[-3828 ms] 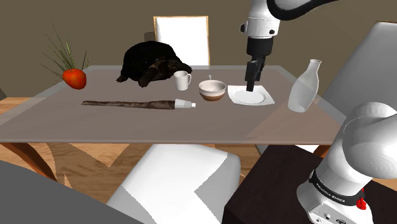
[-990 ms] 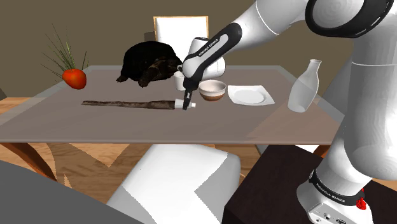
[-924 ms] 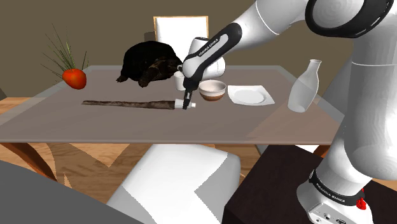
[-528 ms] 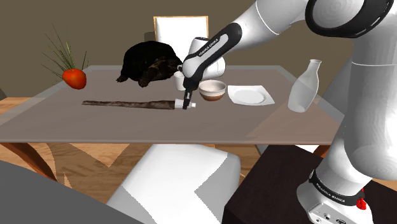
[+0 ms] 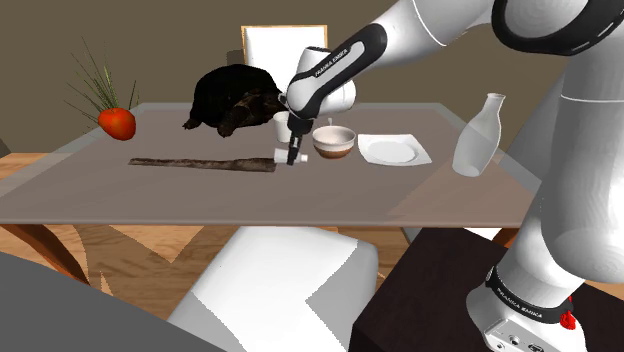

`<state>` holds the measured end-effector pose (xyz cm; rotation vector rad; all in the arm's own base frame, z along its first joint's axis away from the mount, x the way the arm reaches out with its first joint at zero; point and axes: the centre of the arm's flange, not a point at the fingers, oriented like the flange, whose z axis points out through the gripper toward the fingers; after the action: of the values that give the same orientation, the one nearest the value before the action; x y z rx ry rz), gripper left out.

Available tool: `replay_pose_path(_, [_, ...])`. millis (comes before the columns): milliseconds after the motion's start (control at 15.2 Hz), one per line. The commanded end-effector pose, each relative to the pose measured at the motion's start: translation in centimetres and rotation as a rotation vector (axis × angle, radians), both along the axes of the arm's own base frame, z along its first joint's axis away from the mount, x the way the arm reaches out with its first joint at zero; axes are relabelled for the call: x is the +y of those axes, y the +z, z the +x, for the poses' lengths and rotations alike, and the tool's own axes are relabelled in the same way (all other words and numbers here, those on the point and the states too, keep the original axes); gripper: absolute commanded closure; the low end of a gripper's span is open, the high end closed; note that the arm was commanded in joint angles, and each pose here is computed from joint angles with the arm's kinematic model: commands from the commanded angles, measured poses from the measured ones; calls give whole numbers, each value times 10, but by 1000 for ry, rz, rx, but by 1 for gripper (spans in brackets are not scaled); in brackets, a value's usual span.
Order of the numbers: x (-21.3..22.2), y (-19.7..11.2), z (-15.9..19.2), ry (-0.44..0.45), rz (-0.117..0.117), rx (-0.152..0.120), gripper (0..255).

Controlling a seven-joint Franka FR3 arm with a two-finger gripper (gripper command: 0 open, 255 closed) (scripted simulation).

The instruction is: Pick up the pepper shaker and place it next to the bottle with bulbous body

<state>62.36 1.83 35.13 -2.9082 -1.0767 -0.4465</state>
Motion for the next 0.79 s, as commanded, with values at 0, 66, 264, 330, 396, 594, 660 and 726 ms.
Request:
replay_pose_path(0, [1,10,0,0,0,0,255])
replay_pose_path(66, [1,15,0,0,0,0,255])
replay_pose_path(264, [1,31,0,0,0,0,255])
replay_pose_path(330, [1,36,0,0,0,0,255])
replay_pose_path(396, [1,42,0,0,0,0,255])
replay_pose_path(594, [1,57,0,0,0,0,255])
replay_pose_path(660, [1,63,0,0,0,0,255])
replay_pose_path(726, [1,68,0,0,0,0,255])
